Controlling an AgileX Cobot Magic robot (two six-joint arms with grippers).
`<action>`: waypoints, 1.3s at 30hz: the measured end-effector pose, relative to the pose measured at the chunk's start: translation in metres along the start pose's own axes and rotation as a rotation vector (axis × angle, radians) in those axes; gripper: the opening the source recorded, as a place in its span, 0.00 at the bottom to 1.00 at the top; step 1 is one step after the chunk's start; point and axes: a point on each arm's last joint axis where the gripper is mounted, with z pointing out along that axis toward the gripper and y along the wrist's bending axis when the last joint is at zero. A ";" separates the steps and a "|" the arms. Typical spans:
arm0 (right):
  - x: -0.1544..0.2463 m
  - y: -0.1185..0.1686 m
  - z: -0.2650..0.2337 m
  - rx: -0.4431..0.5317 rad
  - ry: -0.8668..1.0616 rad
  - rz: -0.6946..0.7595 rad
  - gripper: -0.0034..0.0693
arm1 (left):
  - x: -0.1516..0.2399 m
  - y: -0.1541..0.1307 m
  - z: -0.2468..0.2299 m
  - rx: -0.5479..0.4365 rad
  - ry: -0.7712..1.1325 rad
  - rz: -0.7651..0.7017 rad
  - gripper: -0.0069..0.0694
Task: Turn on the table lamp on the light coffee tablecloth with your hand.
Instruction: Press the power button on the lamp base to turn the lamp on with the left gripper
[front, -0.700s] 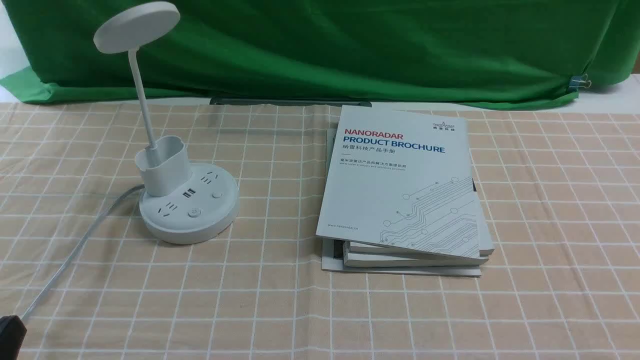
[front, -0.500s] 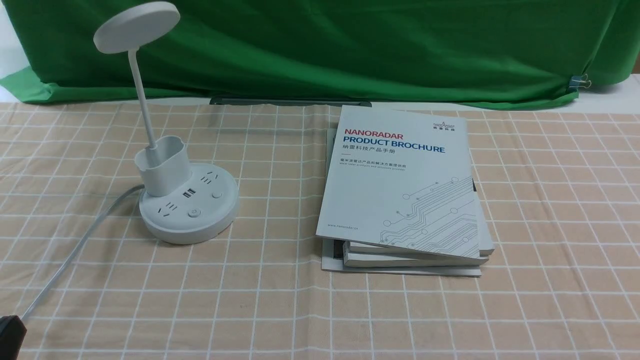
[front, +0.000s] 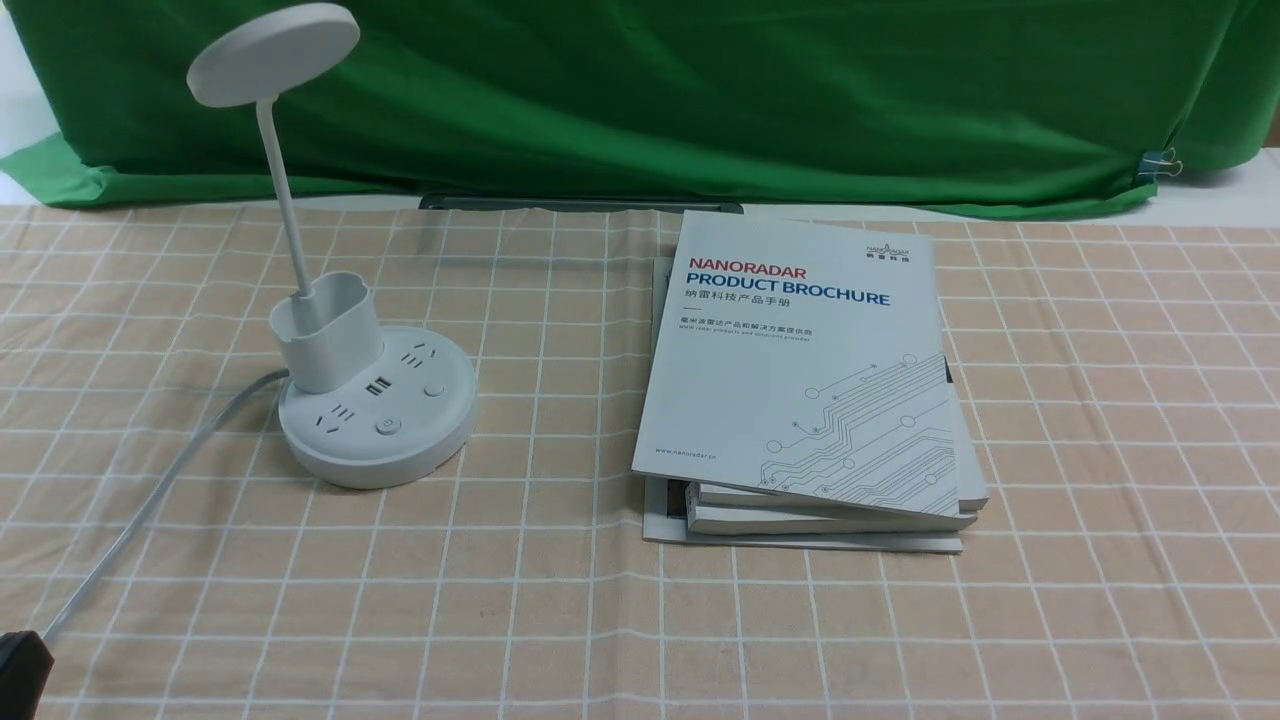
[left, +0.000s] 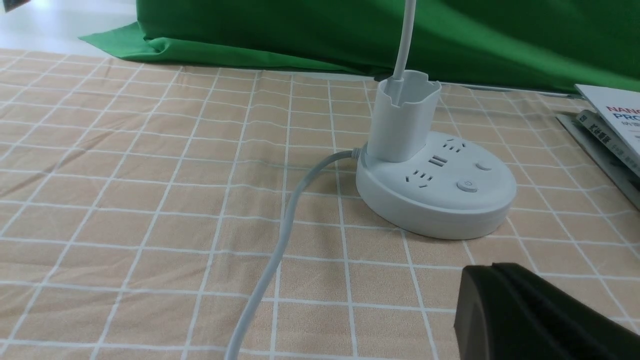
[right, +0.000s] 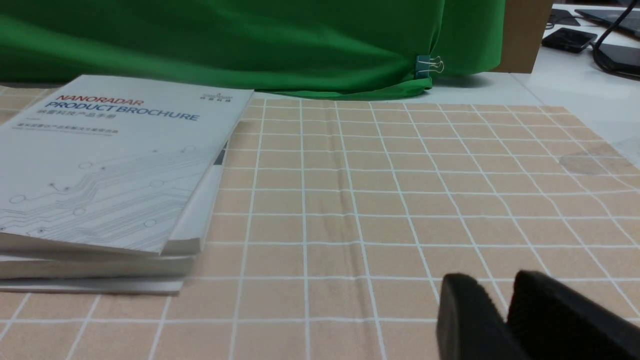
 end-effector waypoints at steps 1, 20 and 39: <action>0.000 0.000 0.000 0.000 0.000 0.000 0.32 | 0.000 0.000 0.000 0.000 0.000 0.000 0.09; 0.000 0.000 0.000 0.000 0.000 0.000 0.37 | 0.000 0.000 0.000 -0.004 -0.002 0.020 0.09; 0.000 0.000 0.000 0.000 0.000 0.000 0.37 | -0.051 -0.006 -0.016 0.068 -0.596 0.014 0.09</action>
